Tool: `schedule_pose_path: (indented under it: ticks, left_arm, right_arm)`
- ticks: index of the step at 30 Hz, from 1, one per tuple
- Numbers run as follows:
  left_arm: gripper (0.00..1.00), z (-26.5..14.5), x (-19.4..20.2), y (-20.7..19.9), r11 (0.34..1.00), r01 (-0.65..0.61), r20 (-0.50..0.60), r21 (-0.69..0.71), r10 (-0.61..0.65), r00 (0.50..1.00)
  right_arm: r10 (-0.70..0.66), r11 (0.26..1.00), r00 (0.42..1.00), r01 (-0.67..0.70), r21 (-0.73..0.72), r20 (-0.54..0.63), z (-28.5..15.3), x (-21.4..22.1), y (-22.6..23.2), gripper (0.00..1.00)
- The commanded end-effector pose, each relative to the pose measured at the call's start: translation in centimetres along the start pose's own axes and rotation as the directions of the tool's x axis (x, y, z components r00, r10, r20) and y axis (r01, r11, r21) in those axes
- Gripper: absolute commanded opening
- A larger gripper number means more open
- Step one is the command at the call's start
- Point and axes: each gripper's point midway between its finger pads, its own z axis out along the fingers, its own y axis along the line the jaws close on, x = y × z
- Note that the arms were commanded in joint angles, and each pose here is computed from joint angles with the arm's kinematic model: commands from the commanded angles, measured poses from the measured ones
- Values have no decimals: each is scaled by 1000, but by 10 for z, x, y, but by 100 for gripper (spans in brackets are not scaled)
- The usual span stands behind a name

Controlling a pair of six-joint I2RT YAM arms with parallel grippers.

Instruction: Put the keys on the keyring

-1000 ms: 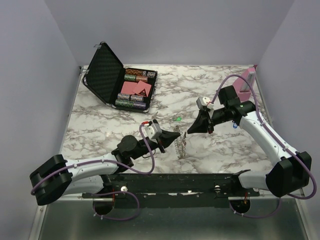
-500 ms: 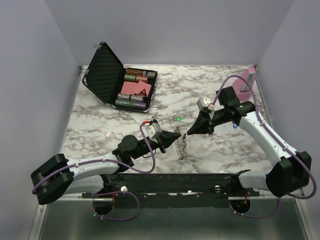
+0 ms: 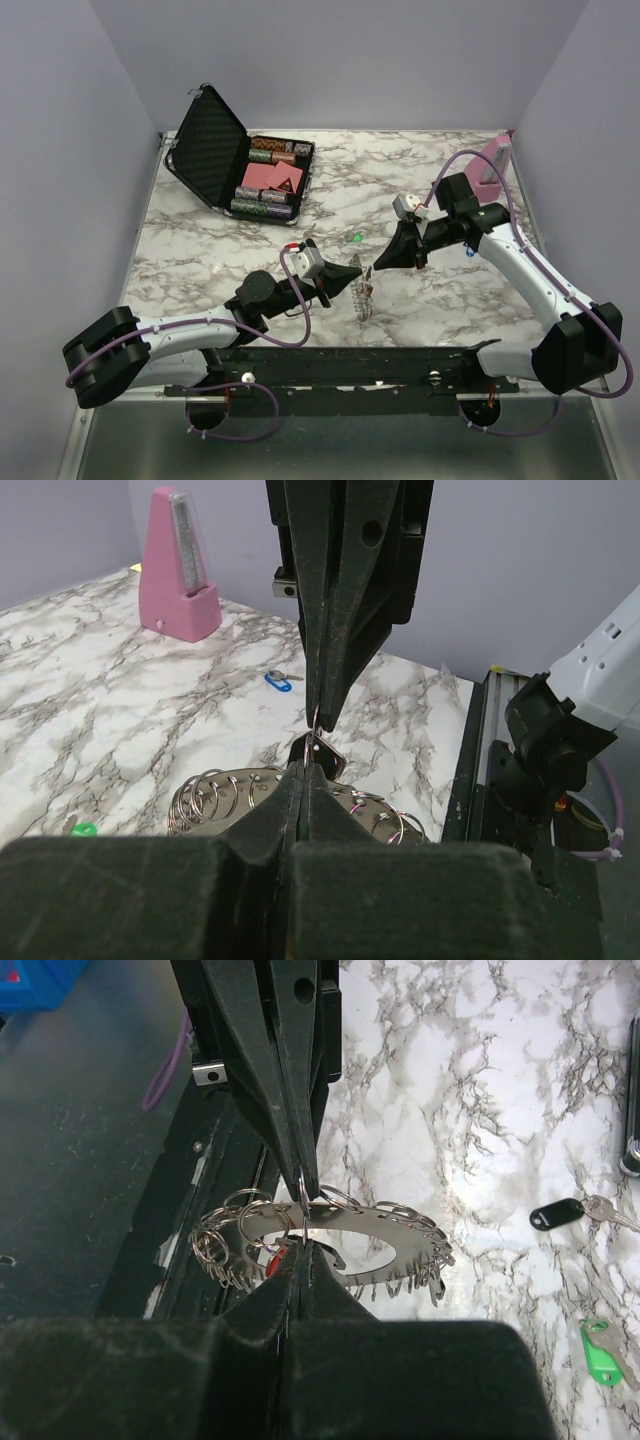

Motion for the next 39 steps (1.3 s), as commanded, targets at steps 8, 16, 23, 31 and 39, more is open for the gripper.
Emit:
schedule_pose_path:
  ticks: [8,16,23,31,39]
  left_arm:
    - [0,2,-15,-6,999,-2,63,36,-1,998]
    - [0,3,-16,-6,999,-2,62,39,0,998]
    - [0,3,-17,-6,999,-5,67,38,2,998]
    - [0,1,-15,-5,999,-4,60,35,2,998]
    - [0,-2,-13,-2,1000,-15,53,22,14,998]
  right_arm:
    - [40,999,998,-38,-38,47,5,-3,6,0]
    - [53,998,997,-50,-42,53,6,-3,5,0]
    - [51,998,998,-50,-29,43,5,-3,3,0]
    - [51,998,998,-49,-33,44,5,-3,4,0]
    - [44,999,998,-44,-22,32,4,-3,2,0]
